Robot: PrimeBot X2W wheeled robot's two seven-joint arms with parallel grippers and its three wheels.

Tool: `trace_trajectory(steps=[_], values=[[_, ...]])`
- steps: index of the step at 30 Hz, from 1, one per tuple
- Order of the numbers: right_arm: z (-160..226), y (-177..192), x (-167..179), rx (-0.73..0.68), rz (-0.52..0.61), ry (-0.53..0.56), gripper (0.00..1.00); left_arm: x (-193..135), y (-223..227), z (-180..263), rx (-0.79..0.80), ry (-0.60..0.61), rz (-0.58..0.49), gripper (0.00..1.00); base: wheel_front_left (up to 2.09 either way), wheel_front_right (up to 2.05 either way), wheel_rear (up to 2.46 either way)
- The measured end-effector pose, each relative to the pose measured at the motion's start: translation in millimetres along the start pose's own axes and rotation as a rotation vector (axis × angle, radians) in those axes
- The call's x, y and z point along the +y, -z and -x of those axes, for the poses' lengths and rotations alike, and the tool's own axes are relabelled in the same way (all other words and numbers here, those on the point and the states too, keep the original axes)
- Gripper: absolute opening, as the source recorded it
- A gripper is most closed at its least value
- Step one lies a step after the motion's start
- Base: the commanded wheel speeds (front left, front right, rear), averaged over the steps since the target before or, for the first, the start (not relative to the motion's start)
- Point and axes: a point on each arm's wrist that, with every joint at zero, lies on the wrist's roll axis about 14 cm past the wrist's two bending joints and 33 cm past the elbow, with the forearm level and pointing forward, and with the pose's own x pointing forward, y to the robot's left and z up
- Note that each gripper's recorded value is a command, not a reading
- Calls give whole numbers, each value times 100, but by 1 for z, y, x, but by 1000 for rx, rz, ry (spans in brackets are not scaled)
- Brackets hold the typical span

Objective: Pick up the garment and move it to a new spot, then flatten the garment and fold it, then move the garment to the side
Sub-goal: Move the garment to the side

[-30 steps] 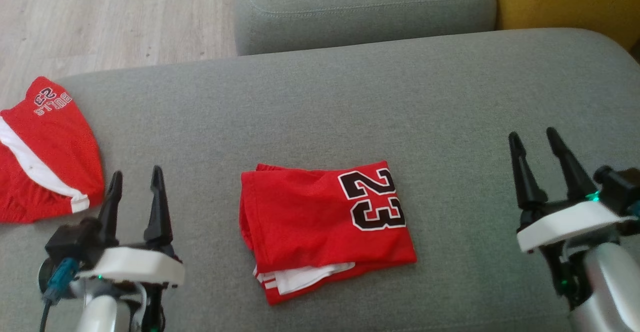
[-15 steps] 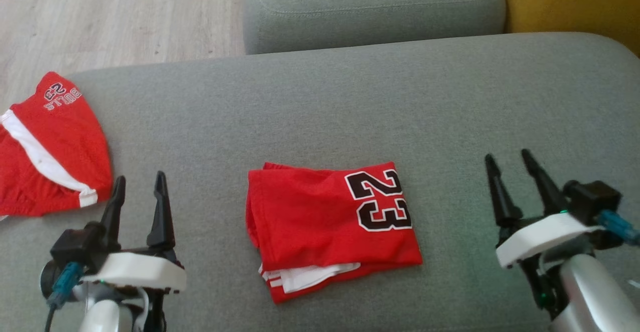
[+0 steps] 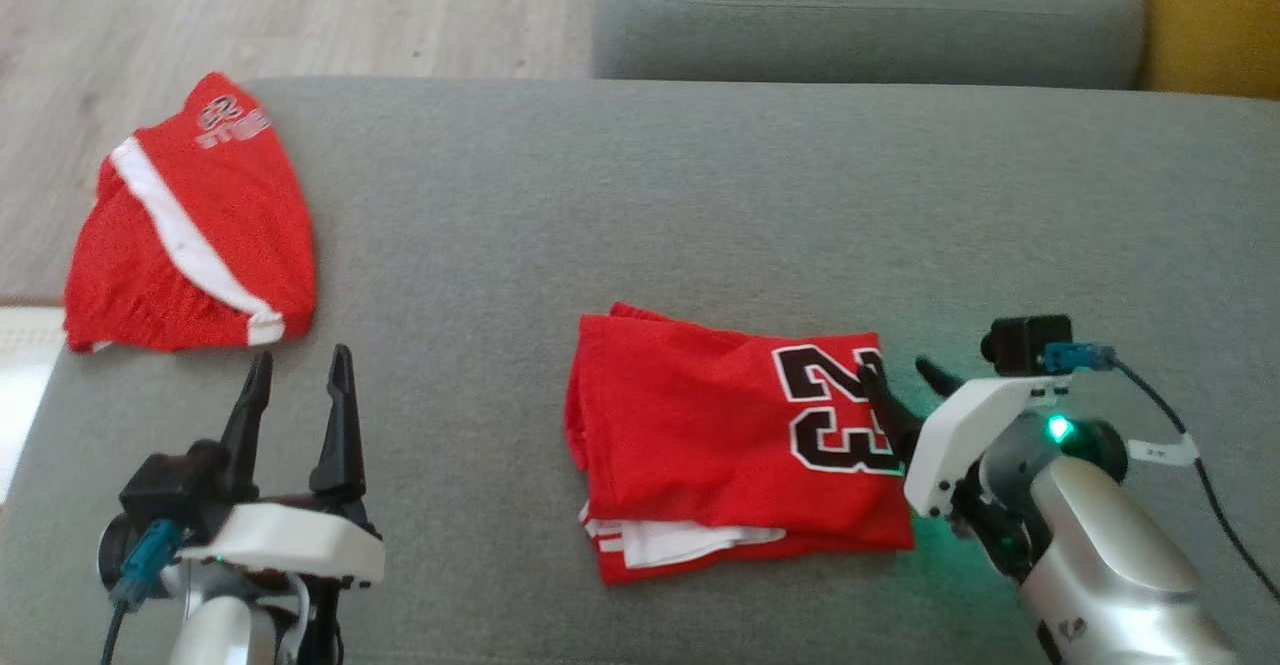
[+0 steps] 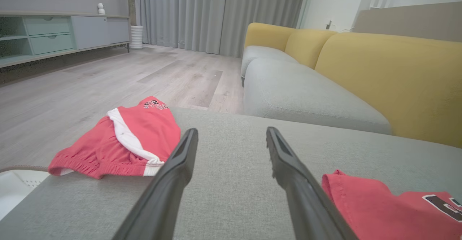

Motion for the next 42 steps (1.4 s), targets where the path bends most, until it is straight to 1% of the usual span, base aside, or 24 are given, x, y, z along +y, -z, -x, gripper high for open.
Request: trace_trajectory(steps=[4,6,11,12,13,14,20,23,27,30,37,42], values=[[-10,34,-3,164,-59,19,100,12,-1,6,0,-38,-5,100,0,0,0],[-12,47,-2,221,-84,22,100,17,0,8,4,-55,-7,100,0,0,0],[-23,43,8,263,-108,-5,100,22,2,11,11,-67,-11,100,0,0,0],[-24,42,10,263,-105,-11,68,23,2,11,12,-68,-12,100,0,0,0],[-24,42,11,260,-107,-13,27,23,2,11,12,-68,-11,100,0,0,0],[-24,41,10,249,-112,-12,0,22,2,11,12,-67,-11,100,0,0,0],[-18,32,0,175,-113,13,0,8,0,3,4,-18,-5,100,0,0,0],[-13,13,-17,121,-107,46,0,-7,-2,-5,-7,31,0,100,0,0,0],[1,-22,-54,35,-92,120,0,-43,0,-16,-3,146,14,100,0,0,0],[17,-35,-80,-10,-96,176,0,-73,-2,-27,-13,234,22,100,0,0,0],[55,-40,-121,-89,-149,284,0,-142,-1,-44,-13,429,56,100,0,0,0],[83,-38,-147,-136,-186,362,0,-186,9,-47,11,552,75,100,0,0,0]])
